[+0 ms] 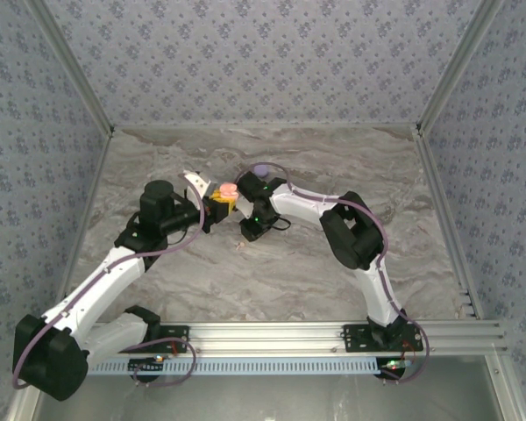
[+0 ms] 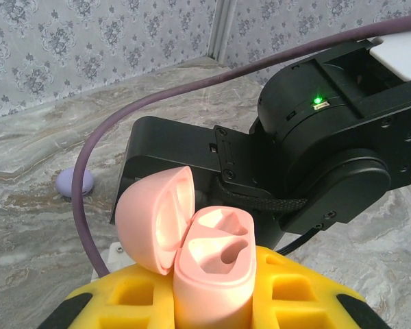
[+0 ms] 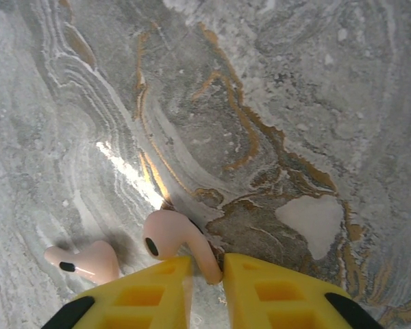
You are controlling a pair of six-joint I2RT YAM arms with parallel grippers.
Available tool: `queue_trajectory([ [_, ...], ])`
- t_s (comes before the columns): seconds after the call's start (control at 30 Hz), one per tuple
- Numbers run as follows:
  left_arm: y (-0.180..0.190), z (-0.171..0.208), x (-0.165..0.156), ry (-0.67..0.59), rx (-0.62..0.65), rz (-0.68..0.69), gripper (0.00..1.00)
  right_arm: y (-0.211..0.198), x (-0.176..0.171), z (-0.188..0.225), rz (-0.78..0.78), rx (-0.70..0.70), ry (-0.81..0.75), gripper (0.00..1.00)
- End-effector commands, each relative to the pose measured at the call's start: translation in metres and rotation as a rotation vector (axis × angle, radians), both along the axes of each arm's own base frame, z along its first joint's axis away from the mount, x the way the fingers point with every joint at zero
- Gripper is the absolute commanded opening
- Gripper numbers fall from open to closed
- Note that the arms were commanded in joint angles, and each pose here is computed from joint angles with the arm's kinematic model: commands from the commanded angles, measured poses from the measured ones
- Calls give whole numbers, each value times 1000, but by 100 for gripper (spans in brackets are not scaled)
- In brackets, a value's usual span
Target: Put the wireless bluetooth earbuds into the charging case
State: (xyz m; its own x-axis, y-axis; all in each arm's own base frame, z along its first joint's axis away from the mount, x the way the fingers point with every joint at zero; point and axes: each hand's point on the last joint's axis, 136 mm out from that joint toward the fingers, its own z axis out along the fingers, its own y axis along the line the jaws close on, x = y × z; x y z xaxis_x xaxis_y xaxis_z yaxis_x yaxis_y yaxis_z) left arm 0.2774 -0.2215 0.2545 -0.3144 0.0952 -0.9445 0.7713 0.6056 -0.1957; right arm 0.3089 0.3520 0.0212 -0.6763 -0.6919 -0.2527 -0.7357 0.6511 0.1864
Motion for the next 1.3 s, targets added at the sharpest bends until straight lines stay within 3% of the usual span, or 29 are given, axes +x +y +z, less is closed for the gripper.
queue_trajectory([
  [0.0,3,6,-1,-18,-13,10,14,-19,0,-19,-38,-95,-14,18],
  [0.33,1,8,1,-19,-15,1,14,-55,26,9,-251,-21,-99,15],
  [0.7,-4,8,5,-8,-18,-14,14,-117,24,7,-439,-110,-102,15],
  [0.97,-7,8,8,0,-23,-24,14,-112,13,1,-441,-83,-41,21],
  [1.27,-9,8,10,3,-19,-28,14,-96,20,46,-422,73,-46,35],
])
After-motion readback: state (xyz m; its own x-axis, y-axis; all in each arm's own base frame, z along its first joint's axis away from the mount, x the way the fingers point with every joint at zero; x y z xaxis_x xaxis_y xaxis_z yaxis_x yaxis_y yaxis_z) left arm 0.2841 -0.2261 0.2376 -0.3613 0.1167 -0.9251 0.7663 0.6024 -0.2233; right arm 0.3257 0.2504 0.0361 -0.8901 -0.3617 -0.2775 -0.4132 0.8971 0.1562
